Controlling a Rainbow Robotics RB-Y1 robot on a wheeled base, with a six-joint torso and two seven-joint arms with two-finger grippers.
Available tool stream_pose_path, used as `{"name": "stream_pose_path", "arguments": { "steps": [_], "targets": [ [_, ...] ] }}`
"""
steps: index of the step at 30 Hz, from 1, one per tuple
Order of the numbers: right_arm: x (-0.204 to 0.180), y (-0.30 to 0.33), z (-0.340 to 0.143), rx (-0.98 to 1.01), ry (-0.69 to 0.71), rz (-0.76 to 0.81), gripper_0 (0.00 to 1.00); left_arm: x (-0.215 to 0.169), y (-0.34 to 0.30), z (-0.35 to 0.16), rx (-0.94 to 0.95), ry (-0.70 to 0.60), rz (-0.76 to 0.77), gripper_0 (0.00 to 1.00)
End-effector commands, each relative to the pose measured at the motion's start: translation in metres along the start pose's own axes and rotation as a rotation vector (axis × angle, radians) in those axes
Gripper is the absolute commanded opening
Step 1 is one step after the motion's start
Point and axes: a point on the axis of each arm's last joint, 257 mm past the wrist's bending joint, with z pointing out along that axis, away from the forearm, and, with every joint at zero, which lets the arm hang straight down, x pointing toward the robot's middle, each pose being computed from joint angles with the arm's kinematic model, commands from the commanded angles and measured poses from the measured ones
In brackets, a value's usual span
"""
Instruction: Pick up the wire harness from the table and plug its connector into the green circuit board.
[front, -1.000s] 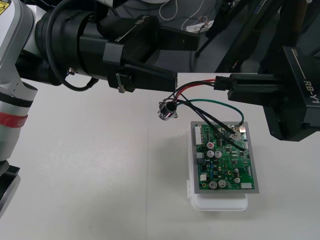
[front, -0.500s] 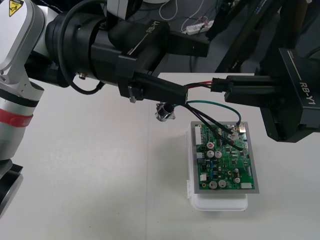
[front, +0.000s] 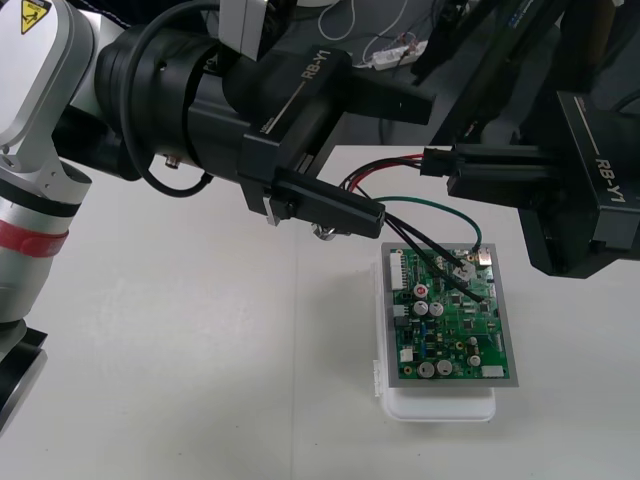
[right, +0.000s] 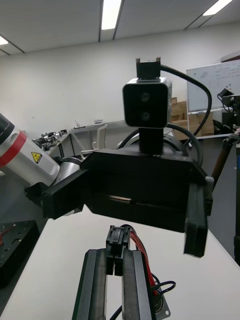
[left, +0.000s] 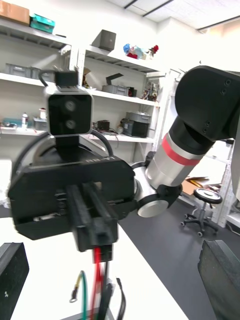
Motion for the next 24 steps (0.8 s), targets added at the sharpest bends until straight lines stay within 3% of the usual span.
{"name": "stream_pose_path", "arguments": {
  "steps": [1,24],
  "targets": [
    [-0.0047,-0.0021,0.0047,-0.001,0.008,-0.040,0.00,-0.0100,-0.0117,0.0227,0.064,0.018,0.031,1.00],
    [-0.0037,-0.0033,0.0026,0.010,0.001,-0.030,0.00,-0.0131,-0.0080,0.0309,0.057,-0.001,0.011,1.00]
  ]
}}
